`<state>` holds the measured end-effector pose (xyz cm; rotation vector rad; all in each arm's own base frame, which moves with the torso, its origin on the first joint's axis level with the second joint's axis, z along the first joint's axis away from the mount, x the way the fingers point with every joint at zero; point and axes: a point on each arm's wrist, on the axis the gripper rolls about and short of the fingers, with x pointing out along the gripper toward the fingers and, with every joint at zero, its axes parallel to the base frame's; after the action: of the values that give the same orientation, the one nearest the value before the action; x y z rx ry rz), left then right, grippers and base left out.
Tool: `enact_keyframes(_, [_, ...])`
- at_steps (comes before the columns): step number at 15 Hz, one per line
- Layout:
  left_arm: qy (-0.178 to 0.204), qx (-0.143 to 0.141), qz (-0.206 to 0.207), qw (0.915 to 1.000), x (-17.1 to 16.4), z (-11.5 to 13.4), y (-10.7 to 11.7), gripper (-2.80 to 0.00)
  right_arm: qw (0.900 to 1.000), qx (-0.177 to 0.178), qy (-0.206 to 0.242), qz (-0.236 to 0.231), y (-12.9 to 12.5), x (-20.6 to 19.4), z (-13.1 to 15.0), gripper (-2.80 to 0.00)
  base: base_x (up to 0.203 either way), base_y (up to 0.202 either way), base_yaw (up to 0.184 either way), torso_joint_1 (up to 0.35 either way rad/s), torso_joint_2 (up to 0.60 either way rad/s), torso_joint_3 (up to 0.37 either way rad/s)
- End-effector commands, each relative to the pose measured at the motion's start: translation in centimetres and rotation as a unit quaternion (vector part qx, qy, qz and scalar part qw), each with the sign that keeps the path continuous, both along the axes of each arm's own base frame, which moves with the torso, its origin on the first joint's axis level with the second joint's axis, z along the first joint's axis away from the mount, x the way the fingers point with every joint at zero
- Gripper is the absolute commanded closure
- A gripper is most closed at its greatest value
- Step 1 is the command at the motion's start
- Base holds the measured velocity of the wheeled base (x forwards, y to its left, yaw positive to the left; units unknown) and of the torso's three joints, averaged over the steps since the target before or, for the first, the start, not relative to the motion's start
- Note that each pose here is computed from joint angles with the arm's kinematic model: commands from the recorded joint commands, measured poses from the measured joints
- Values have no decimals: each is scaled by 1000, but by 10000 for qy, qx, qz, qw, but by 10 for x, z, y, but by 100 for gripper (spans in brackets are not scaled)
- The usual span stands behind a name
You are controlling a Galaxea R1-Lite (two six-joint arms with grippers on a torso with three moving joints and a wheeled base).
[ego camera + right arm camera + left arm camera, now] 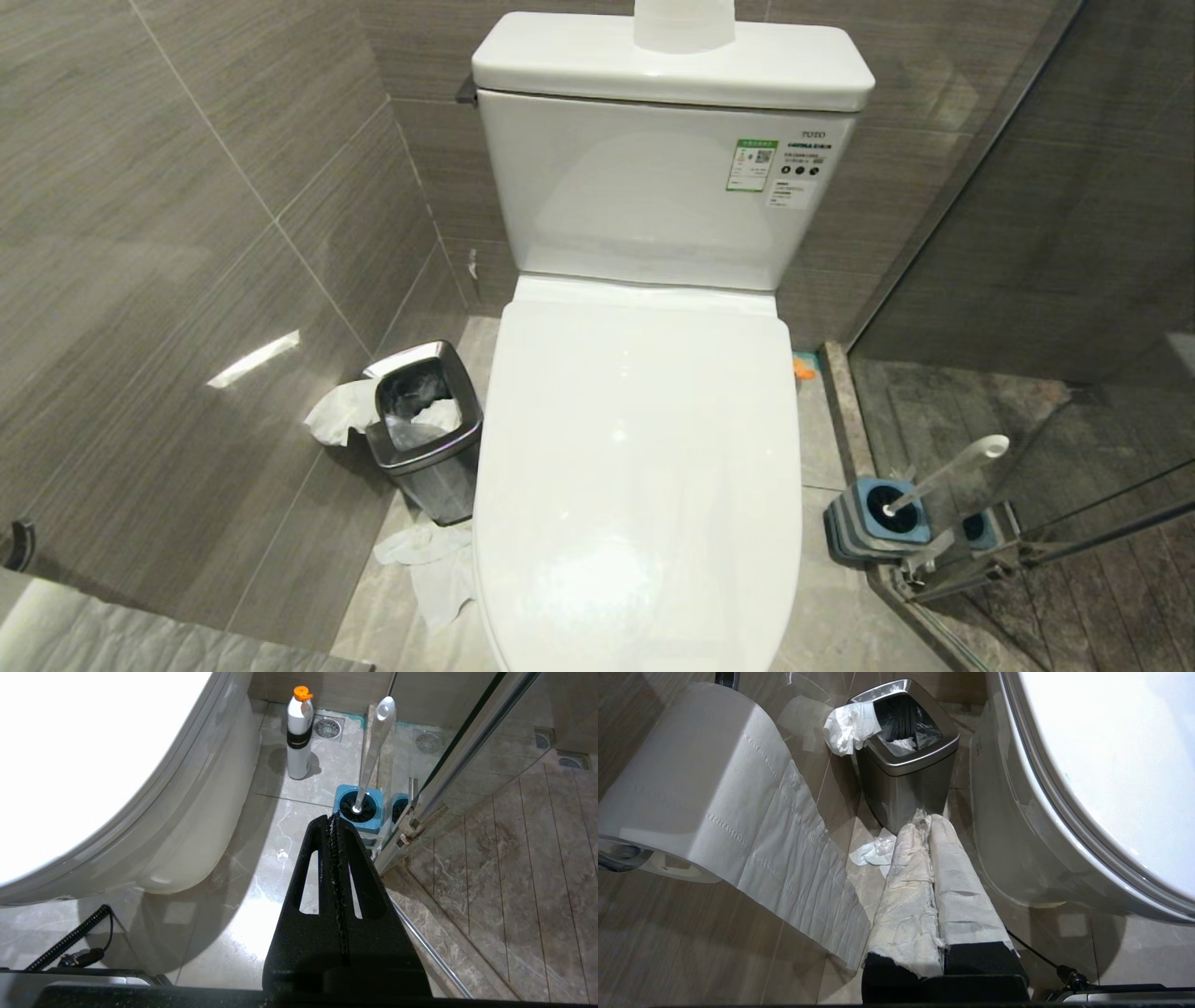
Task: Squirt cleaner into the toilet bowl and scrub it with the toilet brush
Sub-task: Use the left hand to lift the toilet lid slightly
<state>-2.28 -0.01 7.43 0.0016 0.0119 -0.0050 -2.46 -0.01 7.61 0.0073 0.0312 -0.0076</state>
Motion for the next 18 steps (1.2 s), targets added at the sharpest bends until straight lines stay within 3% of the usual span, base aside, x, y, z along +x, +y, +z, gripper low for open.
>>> enact_keyframes(1, [13,-4,2,10000,0,0,0,0,10000,2,7,-1,0,0,0,0,0,0,0,0,0,0])
enact_keyframes(18, [9,-1,2,10000,0,0,0,0,10000,2,11,-1,0,0,0,0,0,0,0,0,0,0])
